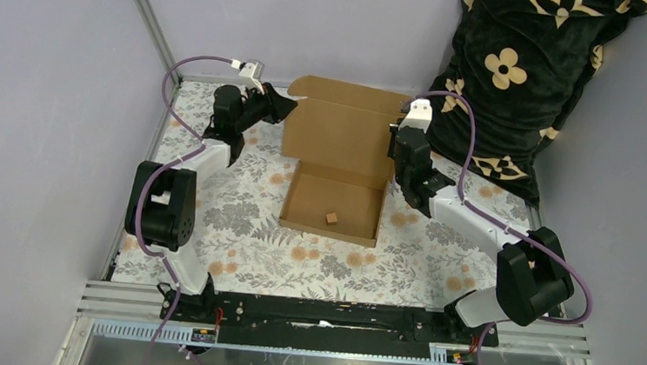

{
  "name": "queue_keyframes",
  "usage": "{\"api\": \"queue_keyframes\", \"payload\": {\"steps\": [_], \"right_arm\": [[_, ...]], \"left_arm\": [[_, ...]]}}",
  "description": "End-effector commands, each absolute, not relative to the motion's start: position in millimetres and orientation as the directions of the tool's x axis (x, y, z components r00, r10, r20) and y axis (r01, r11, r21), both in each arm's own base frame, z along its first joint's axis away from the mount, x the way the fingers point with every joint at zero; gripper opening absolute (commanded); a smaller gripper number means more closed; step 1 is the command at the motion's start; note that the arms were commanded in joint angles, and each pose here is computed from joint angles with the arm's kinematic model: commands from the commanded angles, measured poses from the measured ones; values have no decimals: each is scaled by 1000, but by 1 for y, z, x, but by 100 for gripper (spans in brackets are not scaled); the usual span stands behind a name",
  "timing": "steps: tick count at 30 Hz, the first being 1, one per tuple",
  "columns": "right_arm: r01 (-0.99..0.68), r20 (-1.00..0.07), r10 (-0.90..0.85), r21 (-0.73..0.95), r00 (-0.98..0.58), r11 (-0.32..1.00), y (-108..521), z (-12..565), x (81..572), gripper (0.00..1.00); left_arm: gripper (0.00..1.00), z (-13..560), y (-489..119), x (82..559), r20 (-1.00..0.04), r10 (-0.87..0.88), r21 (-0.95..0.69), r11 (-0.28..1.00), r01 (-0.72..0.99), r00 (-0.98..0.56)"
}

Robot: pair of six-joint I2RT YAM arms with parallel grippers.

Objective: Fold the paper box

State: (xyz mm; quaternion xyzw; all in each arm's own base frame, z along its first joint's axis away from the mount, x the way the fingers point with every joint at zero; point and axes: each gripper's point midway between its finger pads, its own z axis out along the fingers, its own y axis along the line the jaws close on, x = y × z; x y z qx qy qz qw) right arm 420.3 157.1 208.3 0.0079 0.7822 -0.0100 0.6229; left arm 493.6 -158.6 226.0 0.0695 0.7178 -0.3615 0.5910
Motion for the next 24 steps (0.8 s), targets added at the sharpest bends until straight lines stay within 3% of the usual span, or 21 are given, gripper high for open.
{"api": "queue_keyframes", "payload": {"steps": [1, 8, 24], "right_arm": [[-4, -984, 7, 8, -180, 1000, 167, 228, 429, 0], [-23, -981, -3, 2, -195, 1000, 169, 231, 427, 0], [-65, -947, -38, -18, -318, 998, 171, 227, 414, 3]], "left_arm": [[22, 237, -166, 501, -920, -300, -391, 735, 553, -251], [10, 229, -181, 495, -939, -225, -334, 772, 542, -258], [6, 245, -166, 464, -971, -150, -215, 889, 404, -187]]}}
